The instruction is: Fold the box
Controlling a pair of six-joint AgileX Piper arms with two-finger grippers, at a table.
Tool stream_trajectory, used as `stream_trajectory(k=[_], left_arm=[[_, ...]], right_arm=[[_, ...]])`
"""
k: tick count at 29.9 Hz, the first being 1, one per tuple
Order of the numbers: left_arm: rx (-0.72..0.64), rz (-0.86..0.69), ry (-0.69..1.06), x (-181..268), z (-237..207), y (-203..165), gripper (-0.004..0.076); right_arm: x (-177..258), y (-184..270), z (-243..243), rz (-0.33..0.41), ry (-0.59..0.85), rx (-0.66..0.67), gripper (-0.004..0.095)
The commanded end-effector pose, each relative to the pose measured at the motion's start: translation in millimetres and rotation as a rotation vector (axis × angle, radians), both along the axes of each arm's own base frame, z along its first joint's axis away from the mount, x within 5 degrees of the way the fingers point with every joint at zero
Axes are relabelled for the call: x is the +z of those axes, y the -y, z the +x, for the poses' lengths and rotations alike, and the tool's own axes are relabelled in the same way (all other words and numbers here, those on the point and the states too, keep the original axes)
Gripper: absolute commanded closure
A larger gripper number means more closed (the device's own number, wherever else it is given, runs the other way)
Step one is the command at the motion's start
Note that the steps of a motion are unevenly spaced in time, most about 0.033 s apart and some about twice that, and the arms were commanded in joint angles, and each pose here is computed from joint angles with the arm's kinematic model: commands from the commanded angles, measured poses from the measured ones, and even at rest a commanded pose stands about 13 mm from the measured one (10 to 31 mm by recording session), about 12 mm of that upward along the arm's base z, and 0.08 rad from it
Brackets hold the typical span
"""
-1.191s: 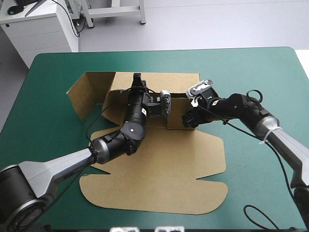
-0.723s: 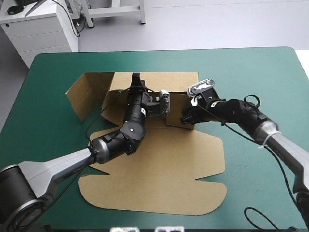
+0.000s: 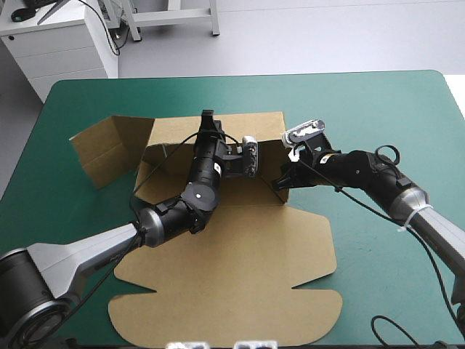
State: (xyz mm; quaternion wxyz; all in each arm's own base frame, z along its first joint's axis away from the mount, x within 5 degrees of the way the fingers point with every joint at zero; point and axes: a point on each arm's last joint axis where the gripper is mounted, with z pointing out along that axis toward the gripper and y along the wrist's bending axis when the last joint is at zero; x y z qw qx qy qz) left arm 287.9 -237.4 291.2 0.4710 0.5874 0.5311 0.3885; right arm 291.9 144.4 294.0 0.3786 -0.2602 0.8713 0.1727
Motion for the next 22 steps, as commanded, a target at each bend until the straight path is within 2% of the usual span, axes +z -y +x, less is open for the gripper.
stream_trajectory(k=[1,5,7,14,22], left_arm=[[-0.081,0.019,0.118,28.3,-5.5,3.6,0.0492],[-0.079,0.019,0.119,28.4,-5.4,3.5,0.0302],[-0.079,0.019,0.119,28.4,-5.4,3.5,0.0255],[-0.068,0.016,0.140,32.5,-10.8,6.1,0.0248],[-0.021,0.022,0.228,42.5,-38.1,23.9,0.0248]], right_arm=[[29.1,-0.1,-1.4,0.067,0.103,-0.019,0.0926],[29.5,0.5,-0.7,0.070,0.108,-0.025,0.0926],[30.2,0.8,0.1,0.072,0.118,-0.031,0.0925],[37.4,3.9,7.5,0.088,0.221,-0.090,0.0926],[22.5,1.9,26.7,0.080,0.255,-0.150,0.0925]])
